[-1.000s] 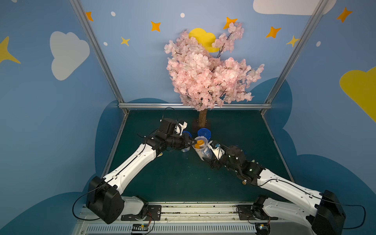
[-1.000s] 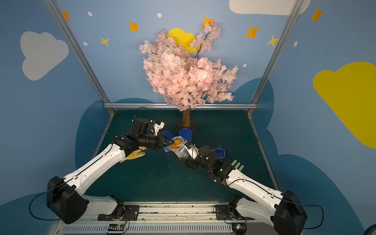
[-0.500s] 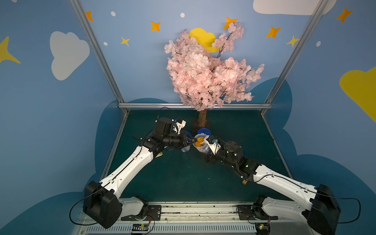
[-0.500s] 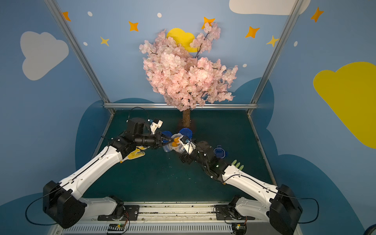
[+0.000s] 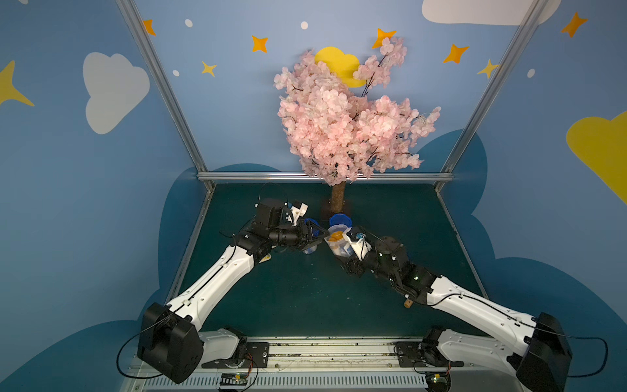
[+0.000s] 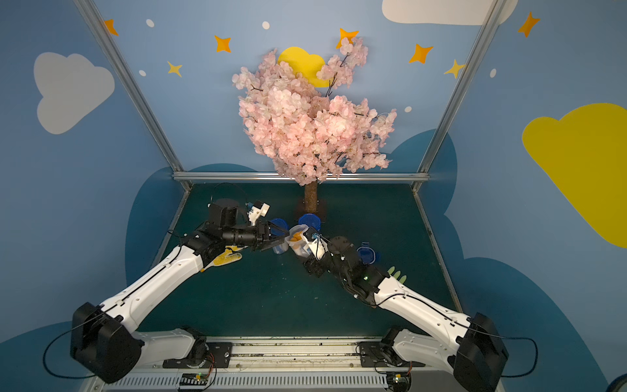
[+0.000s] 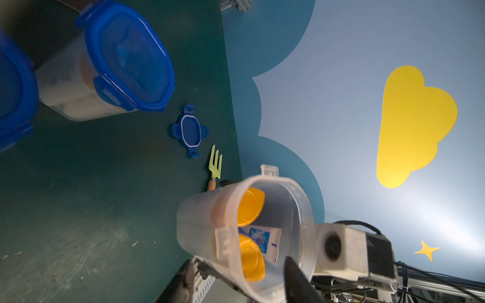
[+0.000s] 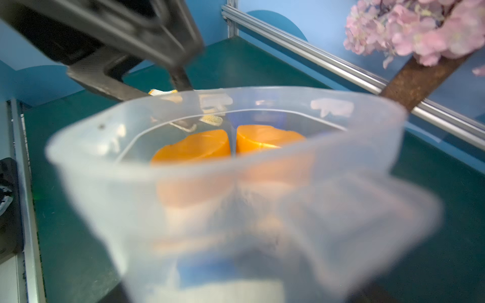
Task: Take out toiletry kits
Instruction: 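Pick up the container from the center of the board, then pour the toiletry kits out of the container.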
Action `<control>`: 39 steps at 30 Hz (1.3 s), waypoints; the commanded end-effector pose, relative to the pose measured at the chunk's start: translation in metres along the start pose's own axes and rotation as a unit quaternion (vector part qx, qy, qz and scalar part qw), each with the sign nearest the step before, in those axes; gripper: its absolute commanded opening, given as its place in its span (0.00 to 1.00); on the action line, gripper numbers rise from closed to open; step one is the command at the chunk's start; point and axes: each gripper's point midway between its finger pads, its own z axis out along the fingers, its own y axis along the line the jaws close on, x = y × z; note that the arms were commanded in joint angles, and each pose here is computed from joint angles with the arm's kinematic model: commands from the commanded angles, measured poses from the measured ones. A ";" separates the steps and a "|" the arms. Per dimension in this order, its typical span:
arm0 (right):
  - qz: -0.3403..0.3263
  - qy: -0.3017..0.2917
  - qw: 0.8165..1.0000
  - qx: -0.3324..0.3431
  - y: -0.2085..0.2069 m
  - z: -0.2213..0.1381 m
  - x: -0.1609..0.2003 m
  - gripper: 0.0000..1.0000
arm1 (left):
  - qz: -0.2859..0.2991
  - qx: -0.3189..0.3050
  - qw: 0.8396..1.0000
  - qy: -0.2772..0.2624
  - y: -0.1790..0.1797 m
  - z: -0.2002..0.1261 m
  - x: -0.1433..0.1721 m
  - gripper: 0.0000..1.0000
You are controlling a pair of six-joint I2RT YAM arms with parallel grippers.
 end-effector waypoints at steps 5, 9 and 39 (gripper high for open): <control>0.070 0.112 0.991 0.008 0.000 -0.021 0.035 0.50 | 0.082 -0.134 0.980 -0.120 0.018 -0.049 -0.015 0.91; 0.075 0.173 0.982 0.008 0.002 -0.017 0.070 0.52 | 0.095 -0.189 0.963 -0.167 0.031 -0.070 -0.021 0.94; 0.094 0.345 0.932 0.057 -0.008 0.047 0.153 0.86 | 0.075 -0.198 0.966 -0.150 0.051 -0.062 -0.016 0.94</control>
